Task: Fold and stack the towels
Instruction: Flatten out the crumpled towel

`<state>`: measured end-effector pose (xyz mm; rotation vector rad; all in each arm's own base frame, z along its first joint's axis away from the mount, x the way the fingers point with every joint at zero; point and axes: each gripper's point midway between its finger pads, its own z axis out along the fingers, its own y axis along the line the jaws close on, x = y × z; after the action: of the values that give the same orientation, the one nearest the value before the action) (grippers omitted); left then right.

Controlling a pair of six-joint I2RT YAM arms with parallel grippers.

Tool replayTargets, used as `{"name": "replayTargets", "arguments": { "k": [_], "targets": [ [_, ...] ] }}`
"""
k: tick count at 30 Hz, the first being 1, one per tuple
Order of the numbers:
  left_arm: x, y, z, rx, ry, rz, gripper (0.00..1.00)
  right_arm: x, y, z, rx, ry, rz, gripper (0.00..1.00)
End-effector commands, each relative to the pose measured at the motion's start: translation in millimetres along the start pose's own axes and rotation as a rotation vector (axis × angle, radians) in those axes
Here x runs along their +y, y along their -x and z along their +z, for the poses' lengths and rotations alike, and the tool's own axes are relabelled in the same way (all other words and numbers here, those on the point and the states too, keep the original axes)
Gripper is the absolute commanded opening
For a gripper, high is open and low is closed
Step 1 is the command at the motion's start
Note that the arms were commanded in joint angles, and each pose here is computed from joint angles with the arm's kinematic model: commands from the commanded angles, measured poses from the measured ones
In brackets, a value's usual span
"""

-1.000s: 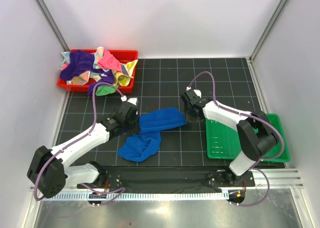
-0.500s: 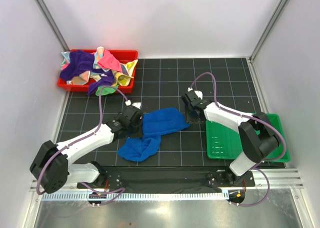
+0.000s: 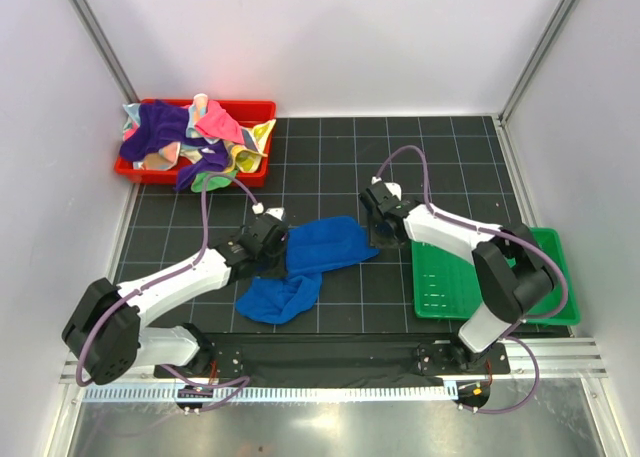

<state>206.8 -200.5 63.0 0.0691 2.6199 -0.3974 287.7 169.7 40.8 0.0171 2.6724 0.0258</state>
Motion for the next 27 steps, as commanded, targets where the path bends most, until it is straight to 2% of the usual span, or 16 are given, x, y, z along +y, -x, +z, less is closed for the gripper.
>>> {"name": "replayTargets", "arguments": {
  "k": [1,5,12,16,21,24,27],
  "targets": [
    [-6.2,9.8,-2.4,-0.045,-0.02,-0.009,0.0,7.8,-1.9,6.2,0.013,0.003,0.002,0.43],
    [-7.3,10.8,-3.6,-0.05,-0.024,-0.006,0.0,10.9,-7.7,10.7,0.026,-0.004,-0.012,0.47],
    [-8.2,13.2,-4.9,-0.058,-0.026,-0.004,0.0,13.0,-8.2,20.0,0.029,-0.028,-0.019,0.46],
    [-8.6,14.3,-6.1,-0.063,-0.029,-0.005,0.0,15.9,-12.0,24.7,0.042,-0.018,-0.023,0.34],
    [-11.4,25.5,-13.2,-0.101,-0.031,-0.005,0.0,20.1,-11.3,21.2,0.037,0.009,-0.017,0.08],
    [-12.0,35.9,-20.7,-0.137,-0.021,0.0,0.0,22.7,3.8,4.7,-0.008,0.029,-0.003,0.01],
    [-17.0,57.0,-37.4,-0.197,-0.019,0.012,0.0,24.6,23.6,-17.5,-0.065,0.043,0.01,0.01]
  ]
}}
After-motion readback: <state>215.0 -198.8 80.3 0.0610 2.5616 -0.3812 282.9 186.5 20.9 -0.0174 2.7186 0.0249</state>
